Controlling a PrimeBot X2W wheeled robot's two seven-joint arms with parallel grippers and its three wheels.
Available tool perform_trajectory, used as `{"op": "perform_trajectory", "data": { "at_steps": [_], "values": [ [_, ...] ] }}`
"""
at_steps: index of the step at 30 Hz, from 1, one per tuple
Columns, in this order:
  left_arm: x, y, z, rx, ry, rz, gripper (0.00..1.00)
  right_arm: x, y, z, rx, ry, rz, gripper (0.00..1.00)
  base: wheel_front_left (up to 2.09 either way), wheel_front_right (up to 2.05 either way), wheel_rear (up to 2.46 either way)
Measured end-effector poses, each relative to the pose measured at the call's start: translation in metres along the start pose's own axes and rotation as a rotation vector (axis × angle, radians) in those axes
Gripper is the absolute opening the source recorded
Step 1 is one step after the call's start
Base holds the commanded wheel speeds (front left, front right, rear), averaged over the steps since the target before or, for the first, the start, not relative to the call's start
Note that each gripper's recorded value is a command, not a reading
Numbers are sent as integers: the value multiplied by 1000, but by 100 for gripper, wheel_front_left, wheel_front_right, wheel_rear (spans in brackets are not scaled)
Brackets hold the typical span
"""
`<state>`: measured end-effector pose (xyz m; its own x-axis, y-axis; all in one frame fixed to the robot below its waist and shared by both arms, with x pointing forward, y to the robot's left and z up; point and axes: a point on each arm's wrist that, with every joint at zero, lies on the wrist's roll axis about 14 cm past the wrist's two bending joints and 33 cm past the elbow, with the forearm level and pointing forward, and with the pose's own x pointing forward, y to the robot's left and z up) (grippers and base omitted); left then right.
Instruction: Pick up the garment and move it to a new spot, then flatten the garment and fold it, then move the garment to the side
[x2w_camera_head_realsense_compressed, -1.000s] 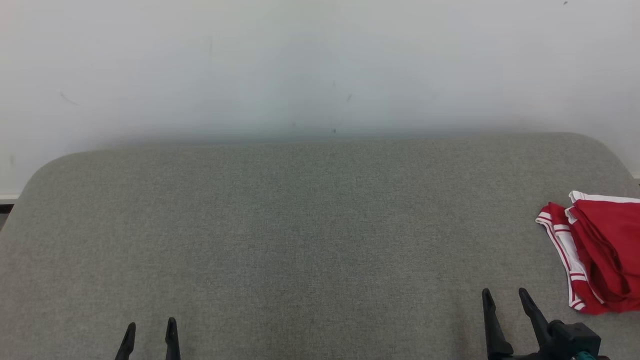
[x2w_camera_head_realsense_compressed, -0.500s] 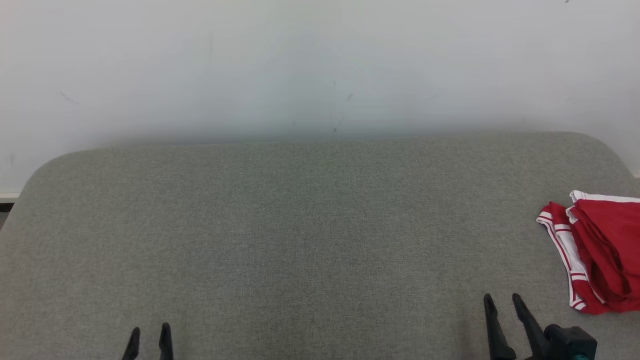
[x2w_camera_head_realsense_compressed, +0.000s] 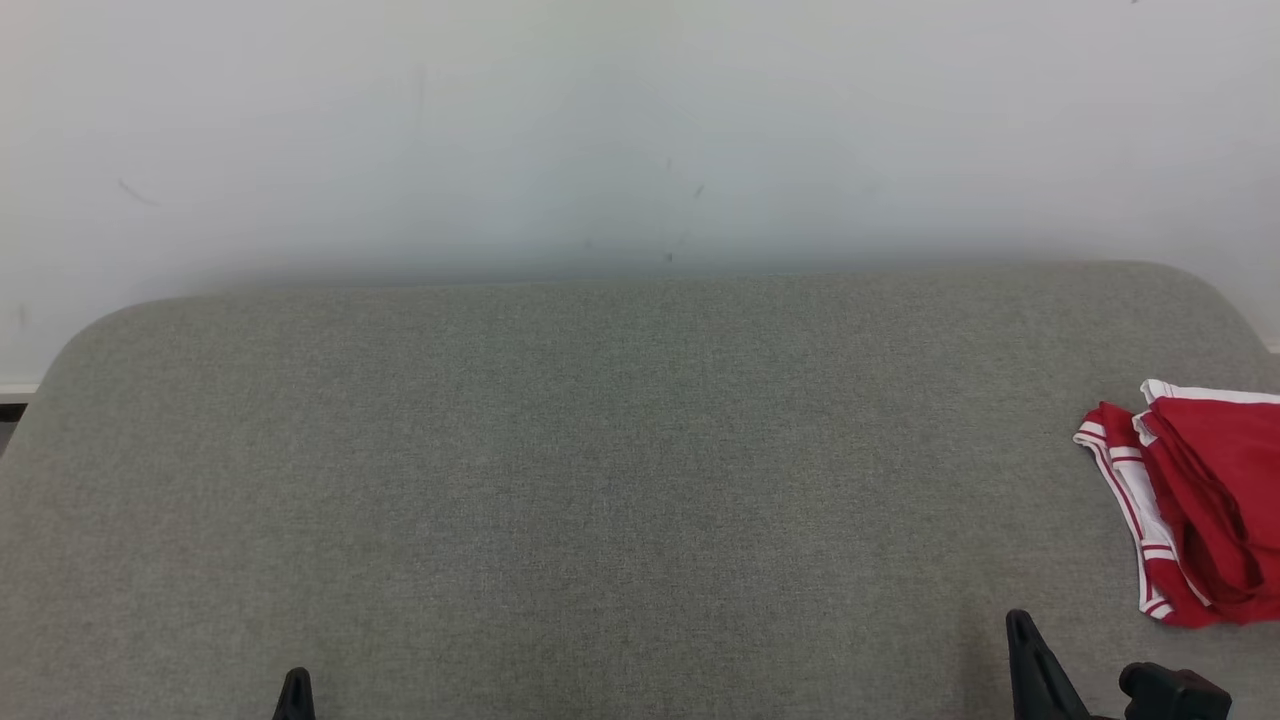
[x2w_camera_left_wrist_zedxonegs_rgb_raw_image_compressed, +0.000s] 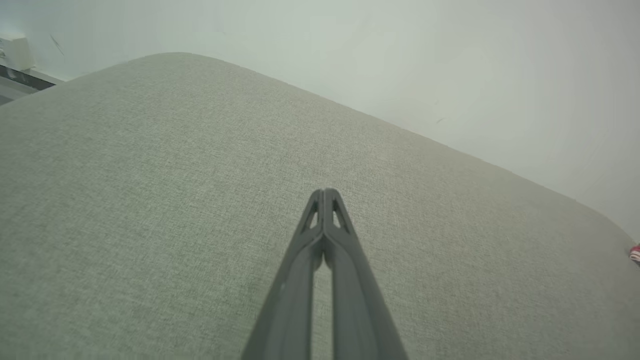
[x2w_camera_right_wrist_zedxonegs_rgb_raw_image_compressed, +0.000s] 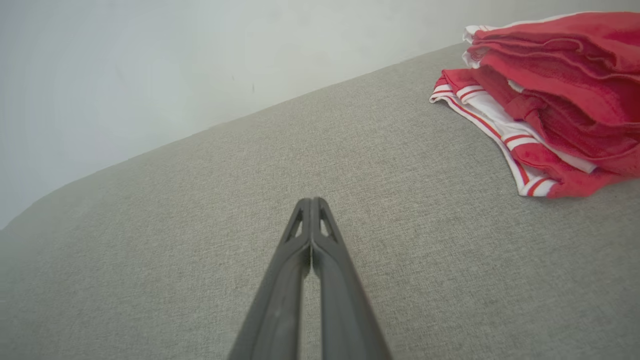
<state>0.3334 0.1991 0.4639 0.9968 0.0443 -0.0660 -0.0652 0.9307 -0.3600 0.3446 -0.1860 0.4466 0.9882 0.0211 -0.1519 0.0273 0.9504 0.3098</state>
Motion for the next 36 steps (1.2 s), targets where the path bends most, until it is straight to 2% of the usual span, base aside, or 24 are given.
{"op": "perform_trajectory", "data": {
  "at_steps": [17,36],
  "values": [
    [11,2,7,-275,0,31,0,7,-3,11,285,-22,-26,0,0,0,0],
    [22,1,13,-513,4,36,0,13,-4,23,534,-44,-26,0,0,0,0]
  ]
}}
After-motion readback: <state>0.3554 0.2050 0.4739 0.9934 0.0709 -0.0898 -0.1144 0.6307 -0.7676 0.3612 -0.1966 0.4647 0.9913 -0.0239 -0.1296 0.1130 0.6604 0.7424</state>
